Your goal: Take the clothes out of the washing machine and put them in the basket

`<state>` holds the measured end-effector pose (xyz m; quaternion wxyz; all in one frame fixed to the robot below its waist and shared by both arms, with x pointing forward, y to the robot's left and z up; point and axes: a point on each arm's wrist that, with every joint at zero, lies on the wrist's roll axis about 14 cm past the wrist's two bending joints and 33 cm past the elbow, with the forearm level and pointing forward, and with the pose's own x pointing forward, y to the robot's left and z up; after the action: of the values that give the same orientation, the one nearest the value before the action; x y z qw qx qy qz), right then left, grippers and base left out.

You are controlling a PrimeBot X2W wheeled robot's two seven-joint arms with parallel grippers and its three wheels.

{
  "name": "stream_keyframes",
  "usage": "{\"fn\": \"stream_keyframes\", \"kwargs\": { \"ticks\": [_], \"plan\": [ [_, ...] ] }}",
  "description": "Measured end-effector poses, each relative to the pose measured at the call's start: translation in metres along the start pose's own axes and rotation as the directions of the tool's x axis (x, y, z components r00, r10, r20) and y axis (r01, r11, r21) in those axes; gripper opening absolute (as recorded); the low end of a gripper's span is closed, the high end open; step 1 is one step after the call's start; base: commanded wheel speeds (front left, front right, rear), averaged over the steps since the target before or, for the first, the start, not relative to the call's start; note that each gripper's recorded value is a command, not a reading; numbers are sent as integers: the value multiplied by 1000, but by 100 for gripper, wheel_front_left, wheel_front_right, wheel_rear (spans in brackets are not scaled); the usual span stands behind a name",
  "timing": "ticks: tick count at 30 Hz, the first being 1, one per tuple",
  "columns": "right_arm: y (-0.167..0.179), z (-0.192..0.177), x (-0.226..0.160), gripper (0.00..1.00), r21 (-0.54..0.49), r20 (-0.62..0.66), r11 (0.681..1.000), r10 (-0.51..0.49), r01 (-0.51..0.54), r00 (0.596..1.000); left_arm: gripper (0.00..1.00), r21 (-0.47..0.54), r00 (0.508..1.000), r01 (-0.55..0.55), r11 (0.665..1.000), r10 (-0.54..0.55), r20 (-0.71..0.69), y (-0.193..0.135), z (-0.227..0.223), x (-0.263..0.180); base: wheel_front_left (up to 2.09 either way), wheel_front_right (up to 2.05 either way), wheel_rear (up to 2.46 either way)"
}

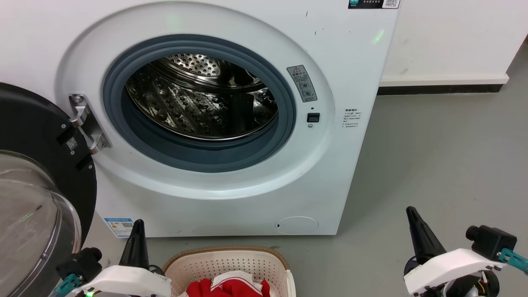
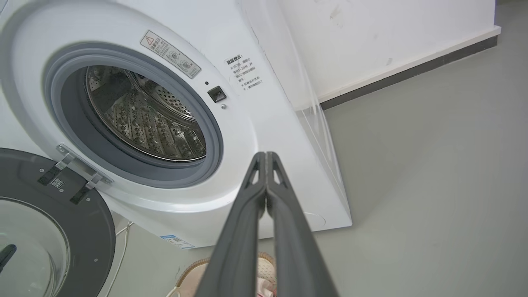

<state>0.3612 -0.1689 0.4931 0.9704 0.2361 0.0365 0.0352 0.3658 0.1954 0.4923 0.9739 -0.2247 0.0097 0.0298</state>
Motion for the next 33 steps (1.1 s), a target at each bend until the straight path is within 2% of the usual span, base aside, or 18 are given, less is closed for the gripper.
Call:
{"fn": "stream_keyframes", "kwargs": {
  "ticks": [14,33],
  "plan": [
    [-6,5,4,0,214,13,977,-20,17,1000,0,-222,1000,-18,975,12,-29,2,-2,4,0,0,0],
    [-12,11,9,0,450,29,893,-38,21,999,0,-461,999,-32,887,10,-50,3,-2,9,0,0,0]
  ]
}}
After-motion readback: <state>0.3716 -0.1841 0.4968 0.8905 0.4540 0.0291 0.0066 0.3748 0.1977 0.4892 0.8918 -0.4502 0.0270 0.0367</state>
